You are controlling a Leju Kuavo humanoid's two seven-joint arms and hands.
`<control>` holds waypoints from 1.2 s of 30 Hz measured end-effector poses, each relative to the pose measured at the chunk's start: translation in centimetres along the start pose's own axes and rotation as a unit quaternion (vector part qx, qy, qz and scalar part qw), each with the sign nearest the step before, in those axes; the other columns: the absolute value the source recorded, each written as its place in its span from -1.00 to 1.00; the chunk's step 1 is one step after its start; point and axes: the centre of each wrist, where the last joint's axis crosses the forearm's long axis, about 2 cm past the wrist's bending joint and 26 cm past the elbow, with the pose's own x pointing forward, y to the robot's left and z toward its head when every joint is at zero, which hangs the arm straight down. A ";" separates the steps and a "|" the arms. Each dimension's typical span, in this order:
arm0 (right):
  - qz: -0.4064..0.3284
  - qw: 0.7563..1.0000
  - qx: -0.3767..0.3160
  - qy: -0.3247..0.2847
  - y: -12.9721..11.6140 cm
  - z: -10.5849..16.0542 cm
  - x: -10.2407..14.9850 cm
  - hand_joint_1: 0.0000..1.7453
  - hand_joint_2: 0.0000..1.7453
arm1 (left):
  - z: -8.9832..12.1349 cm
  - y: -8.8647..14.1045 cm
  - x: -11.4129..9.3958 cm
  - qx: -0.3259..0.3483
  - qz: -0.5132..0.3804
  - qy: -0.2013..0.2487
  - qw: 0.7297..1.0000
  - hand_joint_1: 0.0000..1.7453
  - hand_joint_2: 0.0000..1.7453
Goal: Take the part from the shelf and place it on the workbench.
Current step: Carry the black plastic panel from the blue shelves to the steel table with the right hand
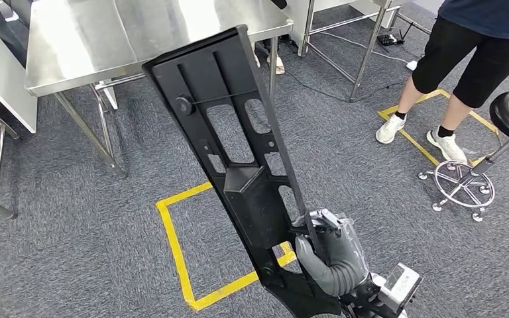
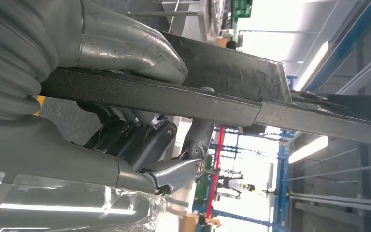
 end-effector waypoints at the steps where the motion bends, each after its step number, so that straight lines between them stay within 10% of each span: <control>1: 0.000 1.000 0.000 0.000 0.0 0.0 0.0 1.00 1.00 | 0.0 0.0 0.0 -0.001 0.000 0.000 1.000 -1.00 1.00; 36: 0.004 1.000 0.003 0.001 -0.2 -0.3 -0.3 1.00 1.00 | 0.3 0.1 -0.5 -0.002 -0.005 0.008 1.000 -1.00 1.00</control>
